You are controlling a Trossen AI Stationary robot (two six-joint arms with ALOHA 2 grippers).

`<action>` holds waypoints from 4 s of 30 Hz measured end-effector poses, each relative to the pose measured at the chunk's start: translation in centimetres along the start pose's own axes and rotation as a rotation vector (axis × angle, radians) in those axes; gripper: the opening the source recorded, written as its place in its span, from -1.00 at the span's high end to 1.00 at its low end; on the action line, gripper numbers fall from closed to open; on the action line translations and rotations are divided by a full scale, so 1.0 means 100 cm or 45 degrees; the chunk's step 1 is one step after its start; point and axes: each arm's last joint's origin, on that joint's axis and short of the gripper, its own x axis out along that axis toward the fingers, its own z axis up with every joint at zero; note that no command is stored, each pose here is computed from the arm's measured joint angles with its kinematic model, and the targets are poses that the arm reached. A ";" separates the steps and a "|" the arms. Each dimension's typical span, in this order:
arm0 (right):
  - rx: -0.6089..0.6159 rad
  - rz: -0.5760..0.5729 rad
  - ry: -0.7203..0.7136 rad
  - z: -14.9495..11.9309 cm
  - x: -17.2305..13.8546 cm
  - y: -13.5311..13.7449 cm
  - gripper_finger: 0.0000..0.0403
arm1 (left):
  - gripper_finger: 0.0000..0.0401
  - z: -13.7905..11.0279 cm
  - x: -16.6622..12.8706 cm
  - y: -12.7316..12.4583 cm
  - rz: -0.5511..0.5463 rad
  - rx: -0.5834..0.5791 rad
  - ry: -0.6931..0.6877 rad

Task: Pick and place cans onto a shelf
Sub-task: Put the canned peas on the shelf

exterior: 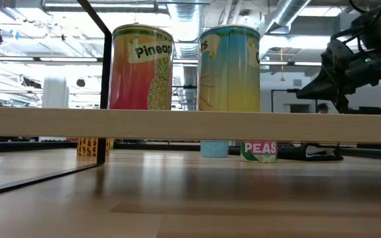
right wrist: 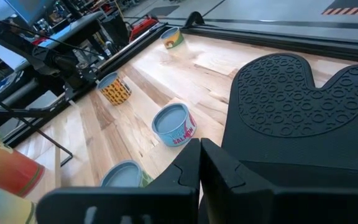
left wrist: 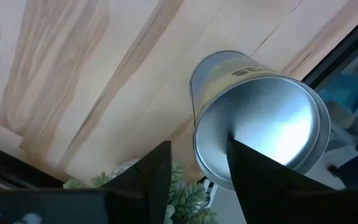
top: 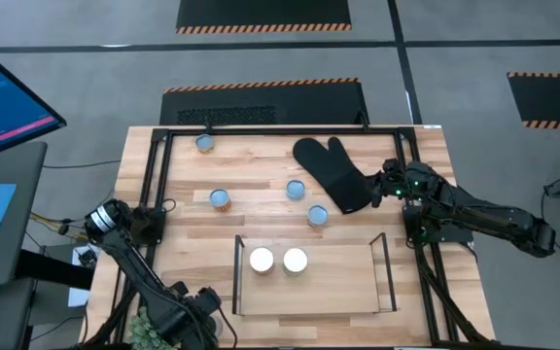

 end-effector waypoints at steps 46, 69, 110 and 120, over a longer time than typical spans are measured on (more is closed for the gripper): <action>-0.053 0.001 0.001 0.000 0.000 0.000 0.83 | 1.00 0.002 -0.089 0.039 -0.438 -0.224 0.125; -0.096 -0.009 0.020 -0.001 0.000 -0.001 0.83 | 1.00 0.074 -0.145 0.043 -1.074 -0.103 -0.115; -0.085 -0.057 0.102 -0.008 0.000 -0.004 0.83 | 1.00 0.162 -0.113 0.042 -0.502 0.285 -0.411; -0.085 -0.066 0.107 -0.008 0.000 -0.004 0.83 | 1.00 0.161 -0.114 0.040 -0.538 0.307 -0.384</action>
